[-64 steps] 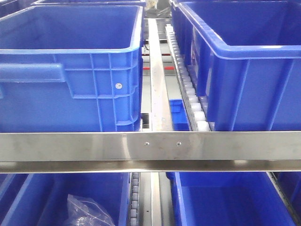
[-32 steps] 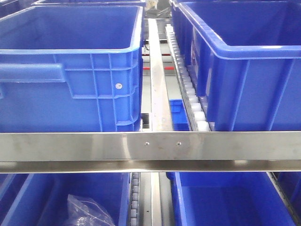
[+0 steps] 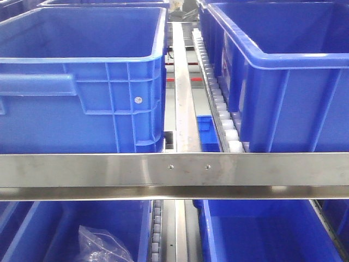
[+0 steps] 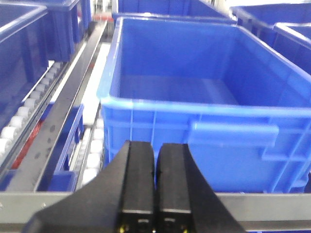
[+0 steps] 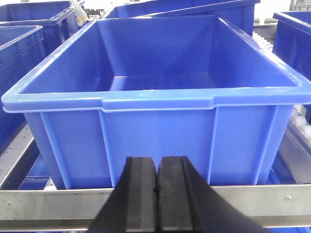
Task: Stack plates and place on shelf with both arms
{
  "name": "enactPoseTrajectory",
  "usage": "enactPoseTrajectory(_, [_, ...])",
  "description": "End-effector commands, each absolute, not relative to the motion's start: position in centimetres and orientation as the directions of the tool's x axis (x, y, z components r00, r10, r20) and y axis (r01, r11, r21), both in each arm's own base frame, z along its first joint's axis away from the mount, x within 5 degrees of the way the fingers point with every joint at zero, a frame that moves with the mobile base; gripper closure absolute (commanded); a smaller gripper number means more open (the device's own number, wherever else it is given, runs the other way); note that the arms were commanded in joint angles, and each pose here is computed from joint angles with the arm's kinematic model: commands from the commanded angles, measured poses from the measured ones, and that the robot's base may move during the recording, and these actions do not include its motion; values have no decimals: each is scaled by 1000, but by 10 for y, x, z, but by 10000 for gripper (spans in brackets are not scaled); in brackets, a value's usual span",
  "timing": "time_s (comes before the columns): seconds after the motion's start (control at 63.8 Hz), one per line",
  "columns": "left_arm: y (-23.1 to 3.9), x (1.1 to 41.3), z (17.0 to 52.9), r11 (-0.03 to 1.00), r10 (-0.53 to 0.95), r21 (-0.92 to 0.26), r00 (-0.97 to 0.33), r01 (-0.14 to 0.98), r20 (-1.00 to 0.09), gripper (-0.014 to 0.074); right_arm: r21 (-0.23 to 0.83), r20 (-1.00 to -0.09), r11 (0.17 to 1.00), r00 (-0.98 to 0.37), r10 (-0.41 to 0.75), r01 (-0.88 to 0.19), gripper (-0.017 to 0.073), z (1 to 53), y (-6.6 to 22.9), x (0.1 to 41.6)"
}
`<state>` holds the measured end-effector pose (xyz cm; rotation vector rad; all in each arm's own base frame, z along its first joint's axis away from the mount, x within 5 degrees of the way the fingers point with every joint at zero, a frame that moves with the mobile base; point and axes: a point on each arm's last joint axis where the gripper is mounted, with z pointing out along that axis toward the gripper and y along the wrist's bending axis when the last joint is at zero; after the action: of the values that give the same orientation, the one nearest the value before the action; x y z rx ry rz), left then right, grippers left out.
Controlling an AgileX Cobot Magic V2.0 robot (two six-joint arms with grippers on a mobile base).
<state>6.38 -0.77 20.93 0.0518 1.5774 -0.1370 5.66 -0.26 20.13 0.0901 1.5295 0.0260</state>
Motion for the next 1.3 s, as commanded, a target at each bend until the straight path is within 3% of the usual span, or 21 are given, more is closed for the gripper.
enactPoseTrajectory(0.0, [-6, 61, 215, 990, -98, -86, 108, 115, -989, 507, 64, -989, 998, 137, 61, 18, 531, 209, -1, 55])
enactPoseTrajectory(0.533, [-6, 54, 214, 991, -89, -74, 128, 115, -988, 508, 64, -989, 998, 137, 61, 18, 531, 209, -1, 55])
enactPoseTrajectory(0.705, [-6, 53, 217, 994, -2, 17, 173, 107, -985, 508, 64, -989, 998, 137, 61, 18, 531, 209, -1, 55])
enactPoseTrajectory(0.877, [-6, 53, 219, 992, -58, -37, 184, 117, -981, 508, 64, -989, 998, 137, 61, 18, 531, 209, -1, 55])
enactPoseTrajectory(1.284, [-6, 53, 219, 993, -56, -35, 187, 117, -981, 507, 64, -989, 998, 137, 61, 18, 531, 209, -1, 55])
